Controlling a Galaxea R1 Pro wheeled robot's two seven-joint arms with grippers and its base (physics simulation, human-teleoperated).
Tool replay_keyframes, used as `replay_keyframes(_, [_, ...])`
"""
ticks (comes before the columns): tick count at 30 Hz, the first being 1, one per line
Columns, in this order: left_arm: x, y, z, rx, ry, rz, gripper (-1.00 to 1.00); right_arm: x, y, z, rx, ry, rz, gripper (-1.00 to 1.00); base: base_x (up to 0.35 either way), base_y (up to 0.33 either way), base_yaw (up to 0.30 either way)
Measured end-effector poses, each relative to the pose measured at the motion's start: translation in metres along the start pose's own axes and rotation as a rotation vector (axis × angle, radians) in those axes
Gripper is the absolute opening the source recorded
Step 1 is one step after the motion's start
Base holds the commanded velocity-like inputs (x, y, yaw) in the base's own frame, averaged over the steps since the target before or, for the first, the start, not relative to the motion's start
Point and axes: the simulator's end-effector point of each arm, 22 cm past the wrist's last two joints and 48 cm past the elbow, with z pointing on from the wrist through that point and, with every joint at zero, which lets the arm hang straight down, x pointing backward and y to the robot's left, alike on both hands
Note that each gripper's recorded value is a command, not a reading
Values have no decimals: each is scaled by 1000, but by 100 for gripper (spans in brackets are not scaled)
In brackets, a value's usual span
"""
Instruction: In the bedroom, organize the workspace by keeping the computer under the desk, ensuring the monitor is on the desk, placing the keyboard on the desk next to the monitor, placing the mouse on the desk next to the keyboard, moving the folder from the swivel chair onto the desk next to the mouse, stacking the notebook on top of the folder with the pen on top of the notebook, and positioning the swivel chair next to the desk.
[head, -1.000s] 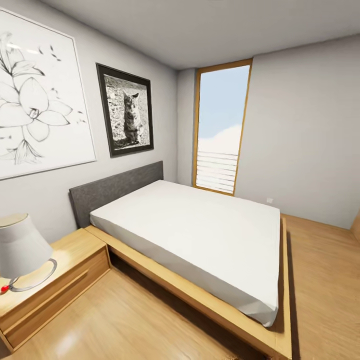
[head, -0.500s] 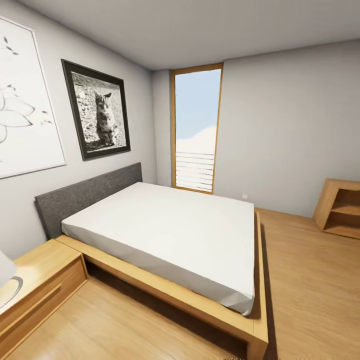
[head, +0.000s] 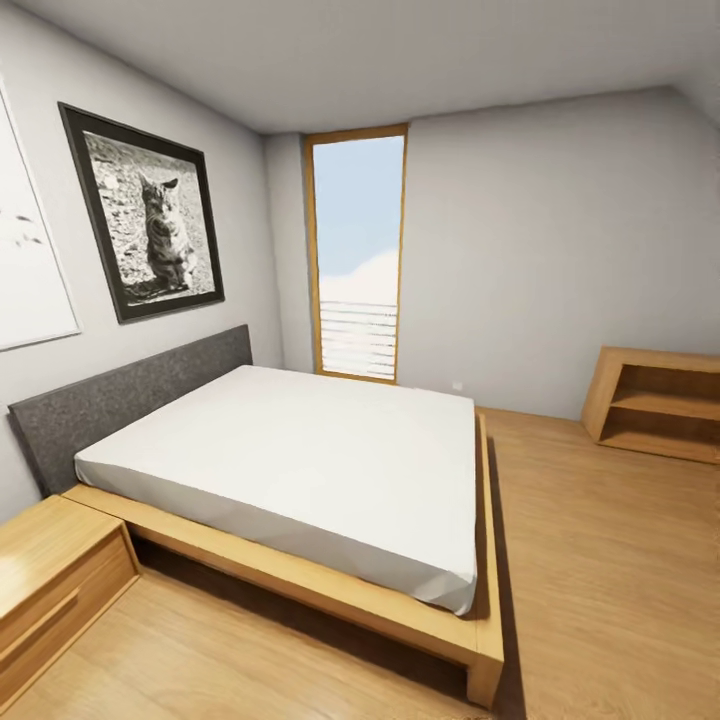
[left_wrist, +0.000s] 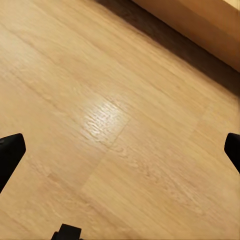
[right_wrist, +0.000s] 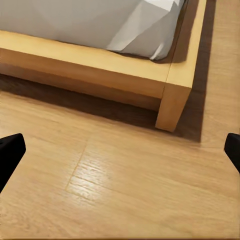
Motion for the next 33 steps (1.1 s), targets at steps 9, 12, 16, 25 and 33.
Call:
replay_keyframes(9, [1, 0, 0, -1, 2, 0, 100, 0, 2, 0, 3, 1, 8, 100, 0, 0, -13])
replay_keyframes(12, [2, 1, 0, -2, 5, 0, 100, 0, 1, 1, 7, 1, 10, 100, 0, 0, -34])
replay_keyframes(16, [4, 2, 0, -4, 10, 1, 100, 1, -3, 1, 12, 5, 7, 100, -54, 104, -83])
replay_keyframes(25, [8, 4, 0, -8, 21, 2, 100, 3, -8, 0, 14, 10, 0, 100, -27, 154, -194])
replay_keyframes(33, [8, 4, 0, -10, 20, 2, 100, 2, -13, 0, 16, 6, -8, 100, -1, 6, -294])
